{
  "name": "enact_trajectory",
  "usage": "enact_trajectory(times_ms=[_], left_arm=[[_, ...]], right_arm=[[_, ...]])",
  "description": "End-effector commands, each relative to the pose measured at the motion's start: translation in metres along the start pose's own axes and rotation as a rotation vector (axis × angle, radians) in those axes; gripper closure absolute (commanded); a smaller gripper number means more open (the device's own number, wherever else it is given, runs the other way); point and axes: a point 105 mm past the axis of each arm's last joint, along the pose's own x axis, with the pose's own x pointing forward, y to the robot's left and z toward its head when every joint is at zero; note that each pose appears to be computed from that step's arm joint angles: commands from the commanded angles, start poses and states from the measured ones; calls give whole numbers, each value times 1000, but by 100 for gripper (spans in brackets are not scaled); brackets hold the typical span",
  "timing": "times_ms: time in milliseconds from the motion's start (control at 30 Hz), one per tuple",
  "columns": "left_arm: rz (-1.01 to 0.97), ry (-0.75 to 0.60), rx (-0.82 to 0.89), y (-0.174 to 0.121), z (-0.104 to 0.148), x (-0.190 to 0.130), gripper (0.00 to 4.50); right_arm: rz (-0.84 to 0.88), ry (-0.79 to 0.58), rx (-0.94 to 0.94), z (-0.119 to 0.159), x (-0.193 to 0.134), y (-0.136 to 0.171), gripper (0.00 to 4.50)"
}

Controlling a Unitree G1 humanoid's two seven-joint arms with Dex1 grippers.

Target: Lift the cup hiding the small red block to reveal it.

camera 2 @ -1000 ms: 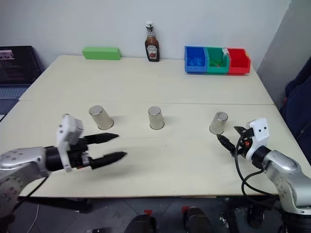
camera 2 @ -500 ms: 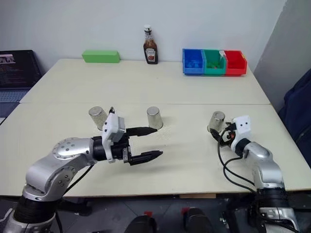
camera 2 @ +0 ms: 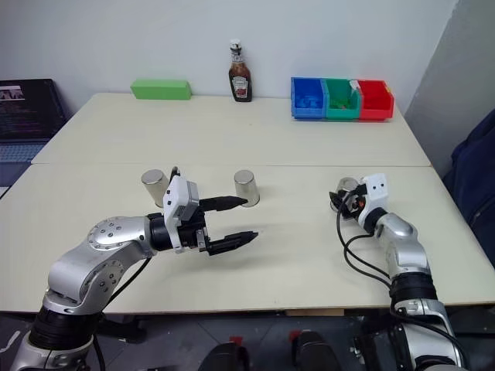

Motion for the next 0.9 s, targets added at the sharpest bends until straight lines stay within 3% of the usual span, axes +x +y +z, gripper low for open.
enact_trajectory(times_ms=[33, 100, 333, 533, 733, 900], left_arm=[[17, -13, 38, 4, 7, -5, 0], [19, -12, 39, 5, 7, -4, 0], [11, -10, 34, 3, 5, -4, 0], [12, -10, 22, 2, 0, -2, 0], [-24, -20, 6, -5, -3, 6, 0], [-33, -29, 7, -3, -1, 9, 0]], right_arm=[[5, -64, -38, 19, 0, -3, 149], [-1, -72, -46, 22, 0, -5, 179], [-53, -140, -96, 53, -15, -13, 179], [-108, -169, -79, 78, -56, -12, 179], [-195, -42, -33, 33, -68, -22, 179], [-269, -46, 8, 14, -57, -33, 179]])
